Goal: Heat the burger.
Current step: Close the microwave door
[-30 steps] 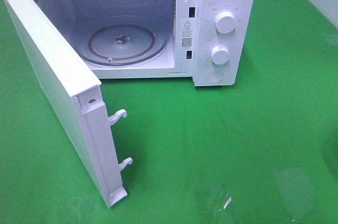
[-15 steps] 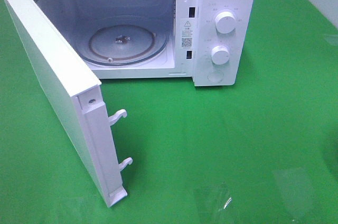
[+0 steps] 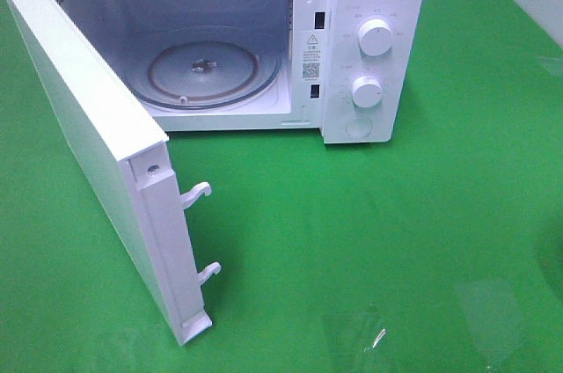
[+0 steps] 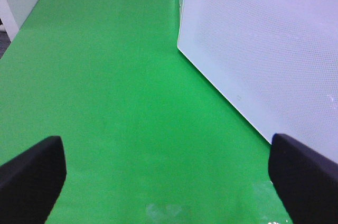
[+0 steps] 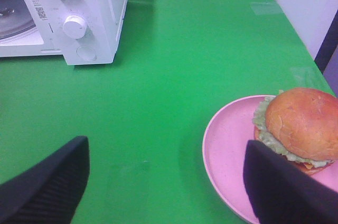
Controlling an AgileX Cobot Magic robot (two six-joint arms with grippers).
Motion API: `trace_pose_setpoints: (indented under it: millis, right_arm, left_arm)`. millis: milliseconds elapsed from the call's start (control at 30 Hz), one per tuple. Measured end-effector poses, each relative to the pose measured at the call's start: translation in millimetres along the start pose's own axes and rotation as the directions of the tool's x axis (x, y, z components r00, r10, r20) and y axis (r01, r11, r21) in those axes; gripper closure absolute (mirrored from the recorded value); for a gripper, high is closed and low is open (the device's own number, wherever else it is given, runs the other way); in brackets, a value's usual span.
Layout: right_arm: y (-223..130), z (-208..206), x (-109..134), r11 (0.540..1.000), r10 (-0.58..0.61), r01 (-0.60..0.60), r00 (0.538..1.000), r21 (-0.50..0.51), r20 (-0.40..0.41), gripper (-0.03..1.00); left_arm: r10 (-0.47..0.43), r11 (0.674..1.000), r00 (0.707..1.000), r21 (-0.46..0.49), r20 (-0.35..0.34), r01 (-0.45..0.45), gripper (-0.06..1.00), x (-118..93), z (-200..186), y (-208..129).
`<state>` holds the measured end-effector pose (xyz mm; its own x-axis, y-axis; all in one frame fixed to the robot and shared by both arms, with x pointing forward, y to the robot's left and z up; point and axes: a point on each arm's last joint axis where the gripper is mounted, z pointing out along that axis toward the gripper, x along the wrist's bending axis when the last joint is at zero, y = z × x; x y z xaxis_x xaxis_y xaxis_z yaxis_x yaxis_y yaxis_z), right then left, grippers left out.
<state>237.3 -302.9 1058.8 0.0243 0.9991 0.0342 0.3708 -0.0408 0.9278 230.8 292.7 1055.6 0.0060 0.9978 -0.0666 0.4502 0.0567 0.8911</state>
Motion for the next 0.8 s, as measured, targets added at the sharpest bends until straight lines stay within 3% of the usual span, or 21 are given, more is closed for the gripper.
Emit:
trace_pose_setpoints:
  millis: [800]
  right_arm:
    - [0.0,0.0,0.1,1.0,0.001,-0.001,1.0,0.0,-0.001,0.21]
  left_arm:
    - [0.0,1.0,1.0,0.0,0.0,0.0,-0.04,0.0,0.0,0.0]
